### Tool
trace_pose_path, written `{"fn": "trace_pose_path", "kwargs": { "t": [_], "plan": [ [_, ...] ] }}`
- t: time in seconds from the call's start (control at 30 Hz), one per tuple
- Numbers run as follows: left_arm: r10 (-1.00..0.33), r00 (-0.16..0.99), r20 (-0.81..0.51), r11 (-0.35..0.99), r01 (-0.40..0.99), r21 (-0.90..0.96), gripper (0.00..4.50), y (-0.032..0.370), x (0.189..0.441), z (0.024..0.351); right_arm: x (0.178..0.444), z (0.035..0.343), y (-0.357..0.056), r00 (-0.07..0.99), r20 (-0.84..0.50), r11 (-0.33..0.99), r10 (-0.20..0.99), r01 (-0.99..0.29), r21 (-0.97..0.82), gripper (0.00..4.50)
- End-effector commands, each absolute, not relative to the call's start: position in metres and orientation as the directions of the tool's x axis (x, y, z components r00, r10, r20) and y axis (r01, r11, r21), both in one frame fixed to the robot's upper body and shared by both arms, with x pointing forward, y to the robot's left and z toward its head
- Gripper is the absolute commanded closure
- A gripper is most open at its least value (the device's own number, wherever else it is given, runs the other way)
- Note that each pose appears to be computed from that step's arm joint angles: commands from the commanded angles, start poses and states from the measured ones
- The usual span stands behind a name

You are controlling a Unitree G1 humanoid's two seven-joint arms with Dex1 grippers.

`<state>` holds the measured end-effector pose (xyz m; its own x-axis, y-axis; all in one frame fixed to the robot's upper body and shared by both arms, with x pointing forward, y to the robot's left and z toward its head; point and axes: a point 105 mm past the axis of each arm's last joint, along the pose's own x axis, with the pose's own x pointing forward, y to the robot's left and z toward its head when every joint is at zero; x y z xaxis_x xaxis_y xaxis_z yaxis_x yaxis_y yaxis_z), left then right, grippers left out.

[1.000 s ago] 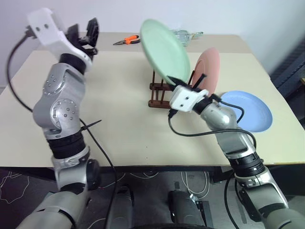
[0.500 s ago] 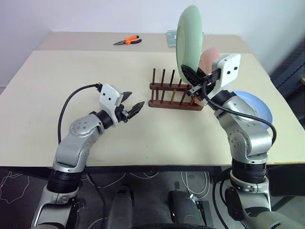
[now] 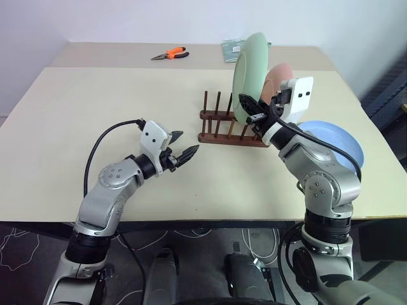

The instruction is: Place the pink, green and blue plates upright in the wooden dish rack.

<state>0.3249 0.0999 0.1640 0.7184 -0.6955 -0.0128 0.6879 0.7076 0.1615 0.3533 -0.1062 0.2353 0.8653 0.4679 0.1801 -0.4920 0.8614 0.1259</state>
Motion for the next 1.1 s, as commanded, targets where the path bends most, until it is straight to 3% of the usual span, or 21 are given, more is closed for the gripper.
{"fn": "trace_pose_path", "kwargs": {
  "t": [0.03,0.17,0.47,0.63,0.73,0.87,1.0,1.1],
  "plan": [
    [-0.714,0.700,0.017,0.689,0.699,0.193,1.31,0.093,0.319,0.173,0.354,0.246,-0.109,0.867,0.209,0.873,0.452,-0.478,0.096,2.81],
    [-0.715,0.699,0.010,0.687,0.700,0.195,1.31,0.093,0.319,0.171,0.354,0.252,-0.109,0.865,0.229,0.887,0.446,-0.461,0.013,0.85],
    [-0.718,0.696,0.004,0.682,0.703,0.200,1.31,0.091,0.318,0.169,0.343,0.287,-0.114,0.809,0.302,0.853,0.504,-0.410,-0.324,0.85],
    [-0.723,0.691,0.005,0.677,0.707,0.204,1.31,0.090,0.320,0.170,0.322,0.334,-0.151,0.746,0.453,0.864,0.488,-0.337,-0.374,0.85],
    [-0.743,0.670,-0.006,0.654,0.727,0.210,1.31,0.085,0.319,0.168,0.315,0.350,-0.212,0.791,0.523,0.942,0.318,-0.199,-0.271,0.03],
    [-0.779,0.627,-0.009,0.612,0.763,0.208,1.31,0.075,0.317,0.167,0.310,0.318,-0.262,0.888,0.409,0.950,0.210,-0.086,-0.301,0.03],
    [-0.807,0.591,-0.022,0.574,0.792,0.210,1.31,0.069,0.315,0.164,0.304,0.269,-0.259,0.943,0.178,0.904,0.280,-0.197,-0.378,0.03],
    [-0.840,0.542,-0.029,0.526,0.827,0.199,1.31,0.063,0.312,0.164,0.303,0.204,-0.261,0.964,-0.090,0.843,0.249,-0.261,-0.470,0.03]
  ]
}}
